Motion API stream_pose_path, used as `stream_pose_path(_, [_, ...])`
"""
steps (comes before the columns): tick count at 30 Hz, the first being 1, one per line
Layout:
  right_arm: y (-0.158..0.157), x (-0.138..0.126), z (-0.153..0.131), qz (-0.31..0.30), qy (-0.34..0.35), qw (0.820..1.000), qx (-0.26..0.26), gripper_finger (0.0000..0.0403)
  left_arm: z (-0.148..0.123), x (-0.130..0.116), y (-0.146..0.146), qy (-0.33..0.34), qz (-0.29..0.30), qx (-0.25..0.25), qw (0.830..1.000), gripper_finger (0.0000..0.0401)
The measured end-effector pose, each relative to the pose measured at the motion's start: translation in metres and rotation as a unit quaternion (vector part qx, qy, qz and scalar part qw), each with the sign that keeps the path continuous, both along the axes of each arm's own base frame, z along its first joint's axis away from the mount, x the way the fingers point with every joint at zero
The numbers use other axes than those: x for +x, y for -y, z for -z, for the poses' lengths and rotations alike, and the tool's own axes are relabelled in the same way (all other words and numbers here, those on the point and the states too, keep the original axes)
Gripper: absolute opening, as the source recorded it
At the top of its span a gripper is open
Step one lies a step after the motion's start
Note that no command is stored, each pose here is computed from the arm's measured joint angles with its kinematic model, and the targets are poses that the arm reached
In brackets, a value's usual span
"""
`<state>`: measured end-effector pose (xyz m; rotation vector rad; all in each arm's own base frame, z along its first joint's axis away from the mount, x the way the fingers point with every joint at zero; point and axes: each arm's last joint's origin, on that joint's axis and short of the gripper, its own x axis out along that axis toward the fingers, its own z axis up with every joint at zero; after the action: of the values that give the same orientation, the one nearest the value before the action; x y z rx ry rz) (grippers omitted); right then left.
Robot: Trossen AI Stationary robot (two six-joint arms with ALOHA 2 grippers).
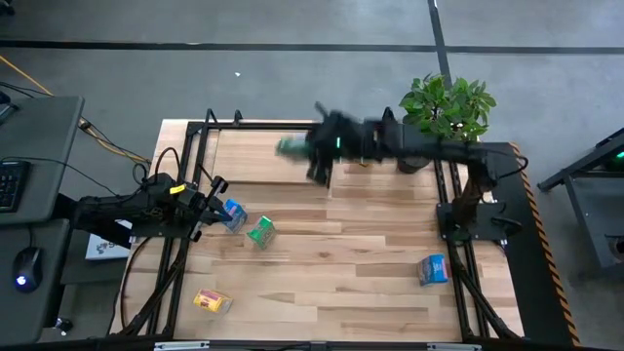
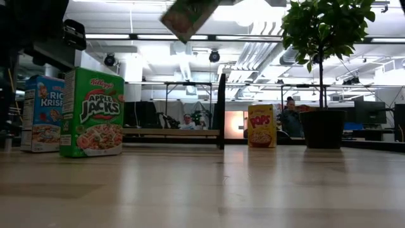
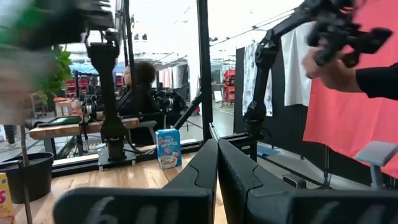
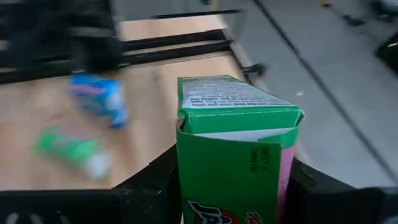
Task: Stack cereal on shelf
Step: Put the right green cereal box on the shelf
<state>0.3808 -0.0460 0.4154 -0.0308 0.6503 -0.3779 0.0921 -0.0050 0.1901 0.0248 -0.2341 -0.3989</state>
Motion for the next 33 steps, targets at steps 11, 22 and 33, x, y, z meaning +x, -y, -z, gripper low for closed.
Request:
stream_pose_path(11, [0.117,0.021,0.037,0.006,-0.036,0.999,0.015,0.0156,0.000,0.000,0.000,0.000,0.000,0.000,1.000,0.0003])
stream_pose_path(22, [0.125,0.036,0.092,-0.021,-0.204,0.979,0.007,0.0156,0.000,0.000,0.000,-0.002,-0.001,0.000,1.000,0.0003])
stream_pose_path(33, [0.111,0.036,0.107,-0.050,-0.227,0.969,0.083,0.0156,0.000,0.000,0.000,-0.002,0.000,0.000,1.000,0.0003])
